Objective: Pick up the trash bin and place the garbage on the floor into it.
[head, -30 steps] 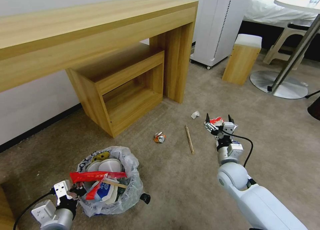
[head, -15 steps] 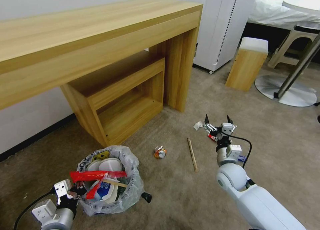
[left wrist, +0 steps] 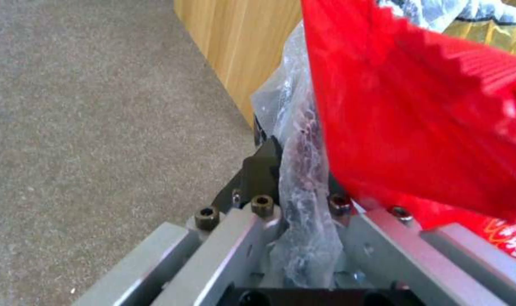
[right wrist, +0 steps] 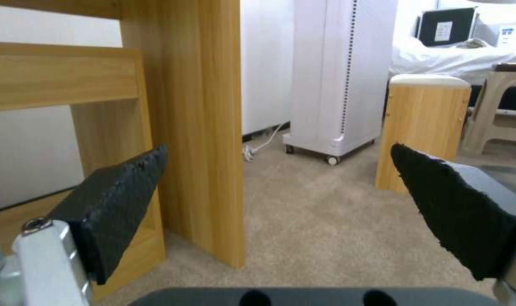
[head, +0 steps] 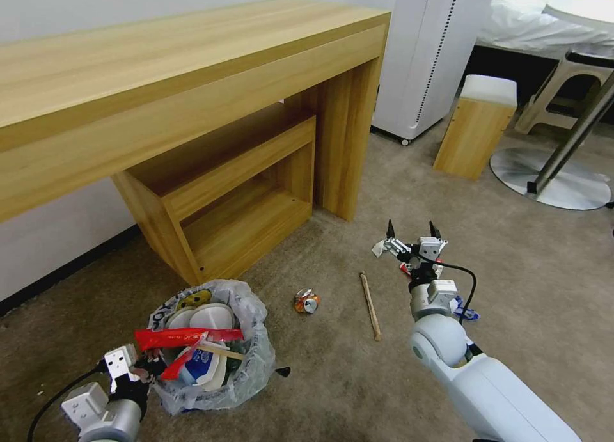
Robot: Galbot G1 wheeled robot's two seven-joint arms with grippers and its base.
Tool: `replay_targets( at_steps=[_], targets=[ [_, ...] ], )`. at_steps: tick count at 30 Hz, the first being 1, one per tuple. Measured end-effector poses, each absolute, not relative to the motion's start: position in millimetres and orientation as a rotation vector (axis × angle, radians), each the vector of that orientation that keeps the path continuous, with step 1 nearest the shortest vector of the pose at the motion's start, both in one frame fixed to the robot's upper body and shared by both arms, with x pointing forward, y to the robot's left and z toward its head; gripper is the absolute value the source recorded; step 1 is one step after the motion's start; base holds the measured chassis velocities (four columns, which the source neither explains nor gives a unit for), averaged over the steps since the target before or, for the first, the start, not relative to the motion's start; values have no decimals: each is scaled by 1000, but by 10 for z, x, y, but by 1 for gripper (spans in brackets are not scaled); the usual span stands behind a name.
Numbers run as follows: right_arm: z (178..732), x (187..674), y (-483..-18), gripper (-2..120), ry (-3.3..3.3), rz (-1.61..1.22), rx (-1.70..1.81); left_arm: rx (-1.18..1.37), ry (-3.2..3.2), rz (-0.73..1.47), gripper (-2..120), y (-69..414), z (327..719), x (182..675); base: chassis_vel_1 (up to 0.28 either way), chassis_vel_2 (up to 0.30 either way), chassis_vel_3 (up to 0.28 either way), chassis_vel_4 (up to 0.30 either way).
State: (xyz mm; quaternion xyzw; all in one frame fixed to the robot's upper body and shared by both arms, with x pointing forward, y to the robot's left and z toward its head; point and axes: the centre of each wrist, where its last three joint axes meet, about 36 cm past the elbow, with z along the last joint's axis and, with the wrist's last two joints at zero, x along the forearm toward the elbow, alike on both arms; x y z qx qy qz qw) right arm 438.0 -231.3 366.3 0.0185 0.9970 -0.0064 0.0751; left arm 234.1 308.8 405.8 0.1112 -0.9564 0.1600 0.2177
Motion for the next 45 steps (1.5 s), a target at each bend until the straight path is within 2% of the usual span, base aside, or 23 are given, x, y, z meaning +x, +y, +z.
replay_targets(
  at_steps=[16, 24, 31, 34, 45],
  targets=[
    [3675, 4387, -2215, 100, 3013, 8, 3, 293, -2645, 441, 1, 3104, 4069, 2352, 0, 0, 0, 0],
    [3777, 4401, -2074, 100, 3154, 146, -18, 299, -2641, 445, 1, 3081, 4048, 2336, 0, 0, 0, 0],
    [3736, 4455, -1768, 100, 3404, 323, 33, 308, -2641, 452, 1, 3063, 4014, 2333, 0, 0, 0, 0],
    [3614, 4532, -1500, 100, 3493, 410, 74, 315, -2638, 453, 1, 3061, 3989, 2337, 0, 0, 0, 0],
    [3272, 4620, -980, 100, 3700, 464, 140, 325, -2638, 459, 1, 3060, 3948, 2359, 0, 0, 0, 0]
  ],
)
